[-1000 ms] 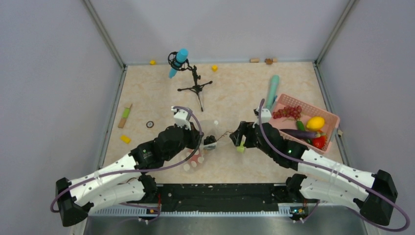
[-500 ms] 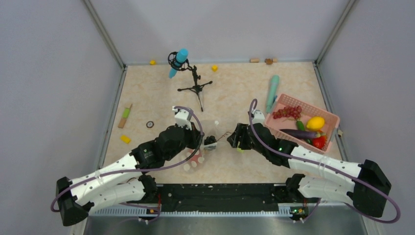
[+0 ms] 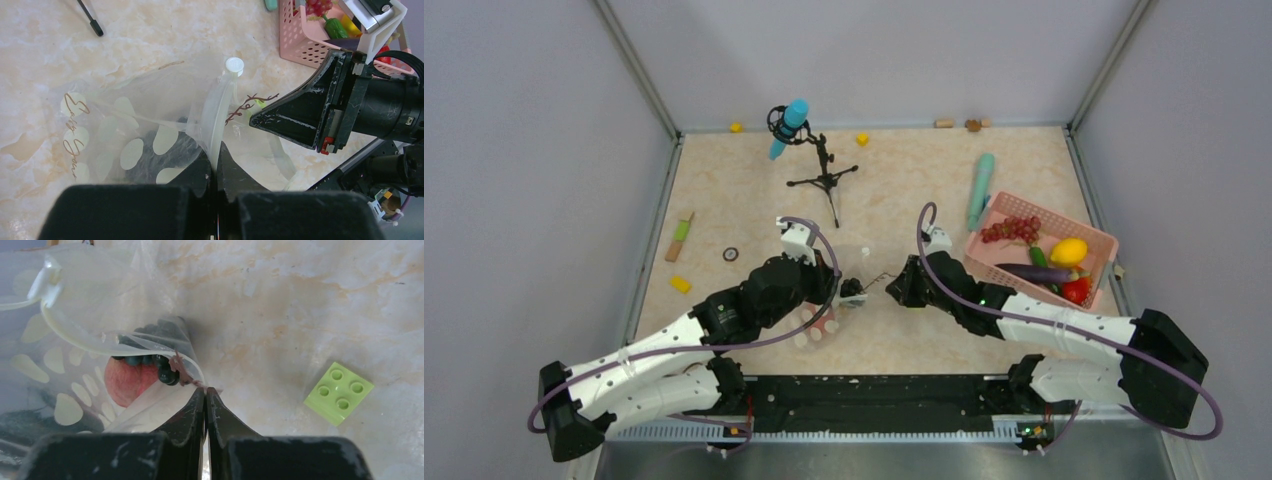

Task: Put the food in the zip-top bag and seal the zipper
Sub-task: Adjust the zipper food storage bag at the center of the board.

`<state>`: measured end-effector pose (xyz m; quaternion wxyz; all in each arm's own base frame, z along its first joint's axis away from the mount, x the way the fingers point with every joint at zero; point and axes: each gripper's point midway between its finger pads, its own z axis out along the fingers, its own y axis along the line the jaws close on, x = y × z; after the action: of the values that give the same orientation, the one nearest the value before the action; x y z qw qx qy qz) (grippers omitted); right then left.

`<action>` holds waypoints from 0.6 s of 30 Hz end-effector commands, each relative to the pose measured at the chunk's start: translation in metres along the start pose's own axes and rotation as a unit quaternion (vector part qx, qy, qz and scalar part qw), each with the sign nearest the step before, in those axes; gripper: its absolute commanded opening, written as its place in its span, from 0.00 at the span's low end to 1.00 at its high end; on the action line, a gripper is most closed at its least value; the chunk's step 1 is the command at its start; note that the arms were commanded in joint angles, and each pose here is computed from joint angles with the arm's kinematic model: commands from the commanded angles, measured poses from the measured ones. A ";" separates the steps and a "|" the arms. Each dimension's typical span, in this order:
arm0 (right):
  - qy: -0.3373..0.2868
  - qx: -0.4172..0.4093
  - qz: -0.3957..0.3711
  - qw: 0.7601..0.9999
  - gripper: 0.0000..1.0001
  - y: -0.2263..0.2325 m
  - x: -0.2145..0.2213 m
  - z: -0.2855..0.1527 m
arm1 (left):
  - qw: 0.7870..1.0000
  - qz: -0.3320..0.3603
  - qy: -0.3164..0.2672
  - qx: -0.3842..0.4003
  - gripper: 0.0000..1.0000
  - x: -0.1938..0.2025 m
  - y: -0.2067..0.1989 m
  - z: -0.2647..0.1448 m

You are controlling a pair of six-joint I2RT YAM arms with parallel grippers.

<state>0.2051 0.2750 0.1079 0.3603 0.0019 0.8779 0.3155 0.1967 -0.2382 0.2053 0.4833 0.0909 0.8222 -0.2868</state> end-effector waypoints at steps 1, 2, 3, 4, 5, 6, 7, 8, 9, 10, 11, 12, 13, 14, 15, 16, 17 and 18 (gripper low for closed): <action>-0.012 -0.055 -0.002 0.998 0.00 0.024 -0.007 -0.002 | 1.000 -0.007 -0.026 0.014 0.00 -0.012 -0.007 0.001; -0.014 -0.060 -0.003 0.998 0.00 0.025 -0.008 -0.003 | 1.000 -0.007 -0.026 0.014 0.00 -0.013 -0.007 0.001; -0.015 -0.065 -0.008 0.998 0.00 0.028 -0.009 -0.004 | 1.000 -0.006 -0.025 0.014 0.00 -0.012 -0.007 0.001; -0.019 -0.069 -0.012 0.997 0.00 0.030 -0.012 -0.006 | 1.000 -0.006 -0.025 0.013 0.00 -0.012 -0.006 0.001; -0.025 -0.075 -0.020 0.997 0.00 0.034 -0.016 -0.008 | 1.000 -0.006 -0.025 0.012 0.00 -0.012 -0.006 0.002; -0.033 -0.081 -0.028 0.996 0.00 0.039 -0.023 -0.011 | 1.000 -0.006 -0.025 0.013 0.00 -0.012 -0.006 0.001; -0.042 -0.089 -0.038 0.994 0.00 0.046 -0.031 -0.016 | 1.000 -0.006 -0.025 0.013 0.00 -0.012 -0.006 0.001; -0.051 -0.096 -0.048 0.993 0.00 0.052 -0.038 -0.020 | 1.000 -0.006 -0.026 0.013 0.00 -0.012 -0.006 0.001; -0.059 -0.102 -0.059 0.991 0.00 0.058 -0.047 -0.025 | 1.000 -0.007 -0.027 0.014 0.00 -0.013 -0.006 0.000; -0.070 -0.105 -0.068 0.990 0.00 0.064 -0.055 -0.030 | 1.000 -0.007 -0.027 0.014 0.00 -0.014 -0.006 -0.001; -0.082 -0.108 -0.077 0.988 0.00 0.069 -0.065 -0.036 | 0.999 -0.008 -0.029 0.013 0.00 -0.014 -0.006 -0.002; -0.094 -0.109 -0.084 0.986 0.00 0.075 -0.075 -0.042 | 0.999 -0.009 -0.032 0.015 0.00 -0.016 -0.006 -0.003; -0.109 -0.112 -0.089 0.984 0.00 0.080 -0.085 -0.047 | 0.999 -0.009 -0.034 0.016 0.00 -0.017 -0.006 -0.004; -0.114 -0.109 -0.095 0.983 0.00 0.082 -0.091 -0.052 | 0.999 -0.010 -0.036 0.017 0.00 -0.018 -0.006 -0.005; -0.122 -0.112 -0.100 0.981 0.00 0.086 -0.097 -0.057 | 0.999 -0.010 -0.039 0.018 0.00 -0.019 -0.006 -0.006; -0.130 -0.116 -0.104 0.979 0.00 0.090 -0.103 -0.061 | 0.999 -0.011 -0.040 0.018 0.00 -0.019 -0.006 -0.007; -0.138 -0.124 -0.107 0.977 0.00 0.095 -0.108 -0.066 | 0.999 -0.011 -0.040 0.020 0.00 -0.019 -0.006 -0.008; -0.143 -0.130 -0.111 0.975 0.00 0.099 -0.113 -0.070 | 0.999 -0.011 -0.042 0.020 0.00 -0.020 -0.006 -0.009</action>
<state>0.2175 0.2909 0.2163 0.4557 -0.0781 0.8064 0.3687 0.1954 -0.2360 0.2133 0.4908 0.0872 0.8150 -0.2955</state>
